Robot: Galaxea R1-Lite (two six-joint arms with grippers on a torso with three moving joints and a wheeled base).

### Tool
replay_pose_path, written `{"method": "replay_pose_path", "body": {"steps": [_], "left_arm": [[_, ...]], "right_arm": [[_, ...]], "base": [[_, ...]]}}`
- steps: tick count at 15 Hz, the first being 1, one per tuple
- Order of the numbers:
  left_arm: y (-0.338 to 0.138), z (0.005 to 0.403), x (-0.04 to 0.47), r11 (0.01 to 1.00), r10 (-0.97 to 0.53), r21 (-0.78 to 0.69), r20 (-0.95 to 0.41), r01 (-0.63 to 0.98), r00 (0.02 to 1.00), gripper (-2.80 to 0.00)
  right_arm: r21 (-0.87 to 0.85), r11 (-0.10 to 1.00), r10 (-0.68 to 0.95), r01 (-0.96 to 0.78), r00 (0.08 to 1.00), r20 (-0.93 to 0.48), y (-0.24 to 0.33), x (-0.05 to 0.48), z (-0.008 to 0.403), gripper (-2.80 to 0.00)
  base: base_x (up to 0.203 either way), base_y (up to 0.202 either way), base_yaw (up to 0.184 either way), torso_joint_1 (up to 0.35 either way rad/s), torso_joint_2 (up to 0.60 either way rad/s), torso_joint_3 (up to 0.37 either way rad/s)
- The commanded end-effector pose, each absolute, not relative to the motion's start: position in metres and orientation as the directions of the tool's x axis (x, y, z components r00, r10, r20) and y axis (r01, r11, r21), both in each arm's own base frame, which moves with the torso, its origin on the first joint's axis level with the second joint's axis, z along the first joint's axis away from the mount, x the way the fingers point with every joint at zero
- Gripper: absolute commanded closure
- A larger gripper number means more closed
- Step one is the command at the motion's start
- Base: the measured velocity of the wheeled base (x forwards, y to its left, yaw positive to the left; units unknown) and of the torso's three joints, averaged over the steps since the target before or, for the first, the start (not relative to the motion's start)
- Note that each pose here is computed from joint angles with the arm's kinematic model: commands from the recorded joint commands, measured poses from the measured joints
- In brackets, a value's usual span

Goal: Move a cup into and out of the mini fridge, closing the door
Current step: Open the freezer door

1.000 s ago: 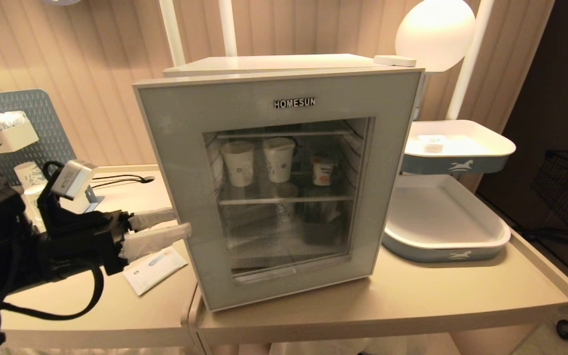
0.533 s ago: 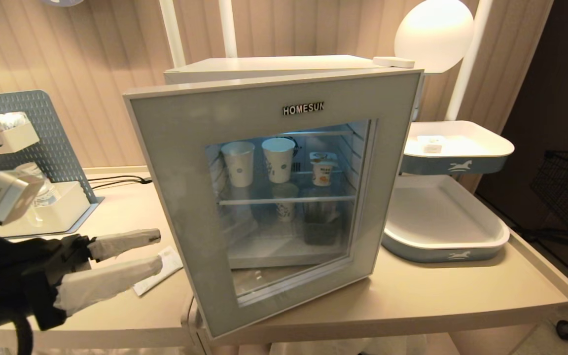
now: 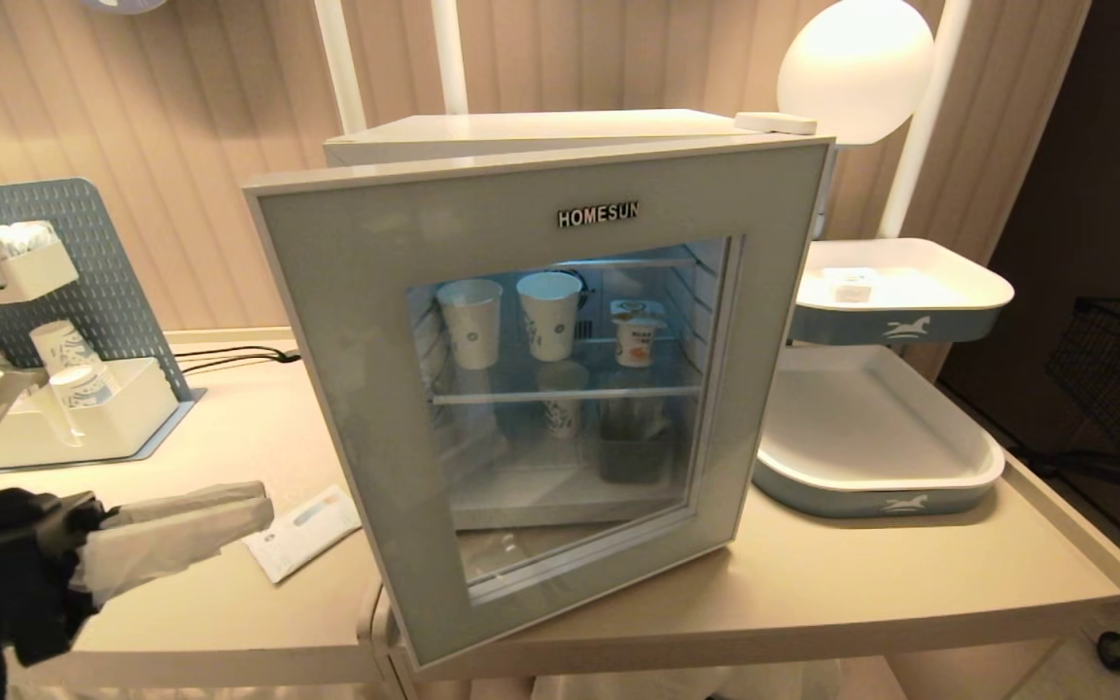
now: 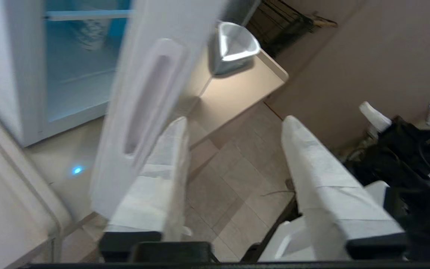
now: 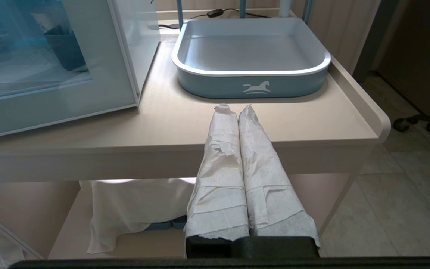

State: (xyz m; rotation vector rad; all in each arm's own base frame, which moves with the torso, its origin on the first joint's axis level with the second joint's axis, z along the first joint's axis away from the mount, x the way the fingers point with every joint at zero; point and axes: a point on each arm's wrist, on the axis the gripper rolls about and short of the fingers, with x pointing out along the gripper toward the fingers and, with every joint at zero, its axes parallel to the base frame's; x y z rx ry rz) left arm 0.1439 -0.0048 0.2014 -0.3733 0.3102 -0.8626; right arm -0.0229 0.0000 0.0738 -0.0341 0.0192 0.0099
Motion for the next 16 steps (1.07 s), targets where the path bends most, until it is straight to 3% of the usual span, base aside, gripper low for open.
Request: {"method": "replay_pose_path", "body": {"steps": [1, 8, 12, 16], "left_arm": [[0.005, 0.196, 0.155, 0.624, -0.749, -0.472, -0.135, 0.623, 0.649, 0.0], [0.023, 0.168, 0.26, 0.735, -0.617, -0.547, -0.295, 0.401, 0.729, 0.0], [-0.024, 0.155, 0.293, 0.735, -0.646, -0.529, -0.357, 0.423, 0.675, 0.0], [-0.049, 0.148, 0.288, 0.671, -0.72, -0.589, -0.372, 0.45, 0.586, 0.0]], "right_arm": [[-0.035, 0.999, 0.011, -0.011, 1.0, -0.021, 0.0, -0.023, 0.074, 0.0], [-0.035, 0.999, 0.011, -0.011, 1.0, -0.021, 0.0, -0.023, 0.074, 0.0], [-0.035, 0.999, 0.011, -0.011, 1.0, -0.02, 0.0, -0.023, 0.074, 0.0], [-0.035, 0.999, 0.011, -0.011, 1.0, -0.02, 0.0, -0.023, 0.074, 0.0]], "base": [[0.0, 0.0, 0.0, 0.0, 0.0, 0.0], [0.0, 0.0, 0.0, 0.0, 0.0, 0.0], [0.0, 0.0, 0.0, 0.0, 0.0, 0.0], [0.0, 0.0, 0.0, 0.0, 0.0, 0.0]]}}
